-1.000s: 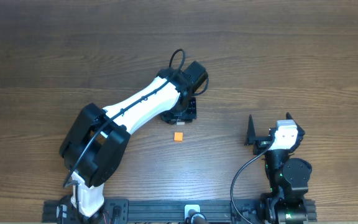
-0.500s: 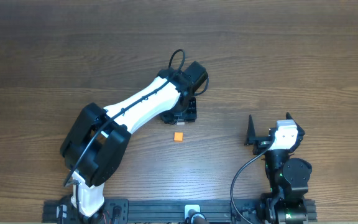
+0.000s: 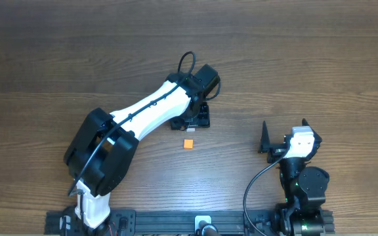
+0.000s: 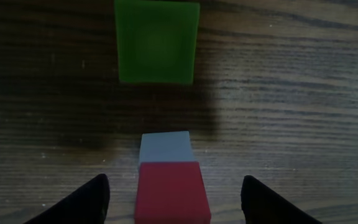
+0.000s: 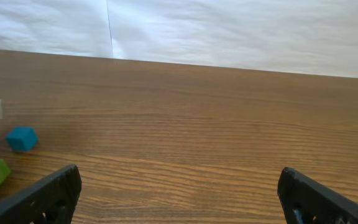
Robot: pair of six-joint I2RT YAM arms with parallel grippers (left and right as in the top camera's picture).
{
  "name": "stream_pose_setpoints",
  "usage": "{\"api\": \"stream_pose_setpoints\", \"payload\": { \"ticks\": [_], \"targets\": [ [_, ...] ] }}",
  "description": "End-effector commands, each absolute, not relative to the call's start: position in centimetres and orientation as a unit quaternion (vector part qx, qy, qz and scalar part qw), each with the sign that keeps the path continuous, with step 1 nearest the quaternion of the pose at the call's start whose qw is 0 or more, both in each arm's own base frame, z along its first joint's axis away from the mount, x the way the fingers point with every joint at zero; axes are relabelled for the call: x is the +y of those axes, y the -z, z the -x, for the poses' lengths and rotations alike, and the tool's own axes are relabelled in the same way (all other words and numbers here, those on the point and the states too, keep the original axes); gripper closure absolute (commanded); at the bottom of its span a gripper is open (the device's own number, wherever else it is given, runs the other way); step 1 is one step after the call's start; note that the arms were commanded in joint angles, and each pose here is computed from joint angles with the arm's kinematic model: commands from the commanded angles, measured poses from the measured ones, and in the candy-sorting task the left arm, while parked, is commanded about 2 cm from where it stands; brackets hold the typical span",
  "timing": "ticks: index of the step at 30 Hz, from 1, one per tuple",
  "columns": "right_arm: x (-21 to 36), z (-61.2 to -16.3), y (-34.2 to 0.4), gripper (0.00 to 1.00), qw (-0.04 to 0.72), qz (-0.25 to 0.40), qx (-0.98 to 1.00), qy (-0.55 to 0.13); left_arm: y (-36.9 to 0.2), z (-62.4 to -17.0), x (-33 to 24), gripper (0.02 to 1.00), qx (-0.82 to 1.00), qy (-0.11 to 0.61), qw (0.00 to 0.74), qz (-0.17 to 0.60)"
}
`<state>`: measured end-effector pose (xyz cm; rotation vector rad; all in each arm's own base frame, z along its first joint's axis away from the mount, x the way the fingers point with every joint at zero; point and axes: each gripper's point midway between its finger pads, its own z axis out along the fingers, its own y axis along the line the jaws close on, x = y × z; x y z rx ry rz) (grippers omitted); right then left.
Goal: Stack Cubes
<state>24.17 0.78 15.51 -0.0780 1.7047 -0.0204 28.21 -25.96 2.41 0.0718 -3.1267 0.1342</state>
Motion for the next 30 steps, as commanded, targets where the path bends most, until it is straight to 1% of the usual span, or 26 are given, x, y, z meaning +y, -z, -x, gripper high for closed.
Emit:
{"api": "stream_pose_setpoints", "payload": {
  "ticks": [1,6,12,17,21,24,30],
  "targets": [
    [0.7,-24.2,-15.4,0.009,0.659,0.033,0.752,0.008,-5.2,-28.5,-26.2,0.334,-0.998,-0.060,-0.017,-0.025],
    [0.7,-24.2,-15.4,0.007,0.659,0.033,0.752,0.008,-6.9,-27.8,-26.2,0.327,-0.998,-0.056,-0.033,-0.026],
    [0.7,-24.2,-15.4,0.009,0.659,0.033,0.752,0.008,-8.2,-25.2,-26.0,0.325,-0.997,-0.058,-0.033,-0.037],
    [0.7,-24.2,-15.4,0.007,0.659,0.033,0.752,0.008,-7.0,-21.1,-25.0,0.343,-0.996,-0.065,-0.029,-0.052],
    [0.7,-24.2,-15.4,0.009,0.659,0.033,0.752,0.008,-5.0,-19.1,-24.8,0.345,-0.995,-0.072,-0.029,-0.058],
    [0.7,-24.2,-15.4,0.009,0.659,0.033,0.752,0.008,-4.1,-18.9,-24.8,0.358,-0.996,-0.068,-0.032,-0.057],
    [0.7,-24.2,-15.4,0.007,0.659,0.033,0.752,0.008,-3.5,-20.1,-24.4,0.367,-0.996,-0.060,-0.046,-0.050]
  ]
}}
